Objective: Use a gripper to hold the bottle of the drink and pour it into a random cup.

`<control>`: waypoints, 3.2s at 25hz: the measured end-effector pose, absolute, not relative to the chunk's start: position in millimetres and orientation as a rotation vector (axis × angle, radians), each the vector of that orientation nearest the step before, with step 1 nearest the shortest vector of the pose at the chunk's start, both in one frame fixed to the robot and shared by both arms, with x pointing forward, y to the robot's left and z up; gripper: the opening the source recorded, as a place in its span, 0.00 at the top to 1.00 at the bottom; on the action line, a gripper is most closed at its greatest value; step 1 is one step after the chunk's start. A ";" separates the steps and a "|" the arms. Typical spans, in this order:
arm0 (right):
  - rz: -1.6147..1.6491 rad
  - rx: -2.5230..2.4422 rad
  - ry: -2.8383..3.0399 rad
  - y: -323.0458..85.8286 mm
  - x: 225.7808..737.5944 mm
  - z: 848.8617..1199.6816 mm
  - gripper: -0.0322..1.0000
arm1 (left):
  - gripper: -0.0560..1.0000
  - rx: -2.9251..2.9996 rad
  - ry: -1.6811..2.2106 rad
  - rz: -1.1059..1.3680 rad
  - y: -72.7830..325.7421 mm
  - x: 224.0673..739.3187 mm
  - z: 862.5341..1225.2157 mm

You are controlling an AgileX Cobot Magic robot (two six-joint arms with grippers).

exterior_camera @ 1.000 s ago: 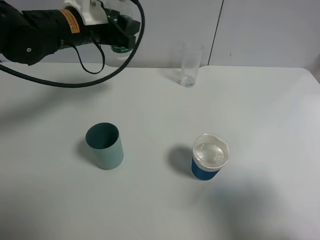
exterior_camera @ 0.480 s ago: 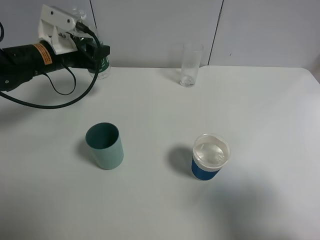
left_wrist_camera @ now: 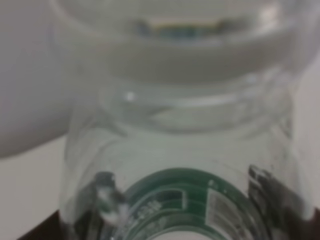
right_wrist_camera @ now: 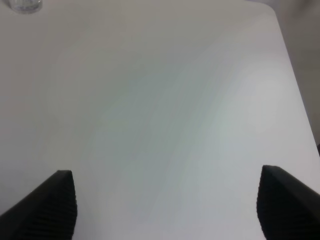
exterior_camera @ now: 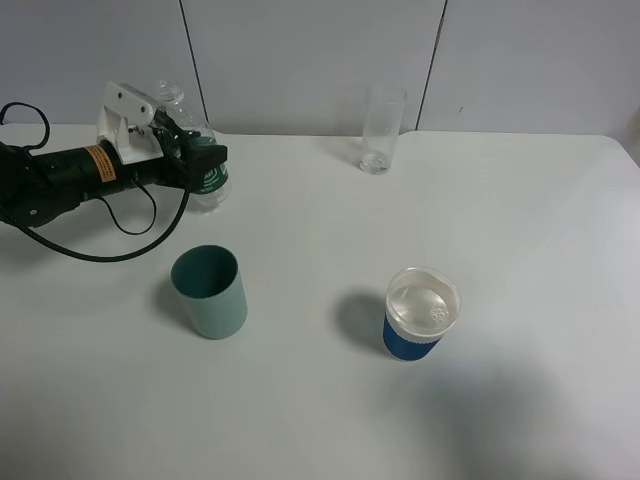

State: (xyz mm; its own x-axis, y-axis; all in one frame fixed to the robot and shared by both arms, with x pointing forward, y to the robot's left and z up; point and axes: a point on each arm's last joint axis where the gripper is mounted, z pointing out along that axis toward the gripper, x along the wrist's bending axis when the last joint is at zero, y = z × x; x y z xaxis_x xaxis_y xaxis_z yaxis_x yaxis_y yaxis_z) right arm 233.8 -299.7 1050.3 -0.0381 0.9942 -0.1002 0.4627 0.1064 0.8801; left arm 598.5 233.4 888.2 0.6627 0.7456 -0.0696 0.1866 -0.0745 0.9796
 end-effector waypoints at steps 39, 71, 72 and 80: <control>0.870 1.461 1.613 -299.7 233.8 1050.3 0.25 | 0.43 1.755 0.730 0.570 235.1 595.7 872.3; 0.870 1.461 1.613 -299.7 233.8 1050.3 0.25 | 0.11 1.655 1.072 0.751 261.1 515.4 946.1; 0.870 1.461 1.613 -299.7 233.8 1050.3 0.25 | 0.11 1.646 1.080 0.764 262.2 510.6 950.3; 0.870 1.461 1.613 -299.7 233.8 1050.3 0.25 | 0.11 1.451 1.310 0.921 284.3 479.5 998.5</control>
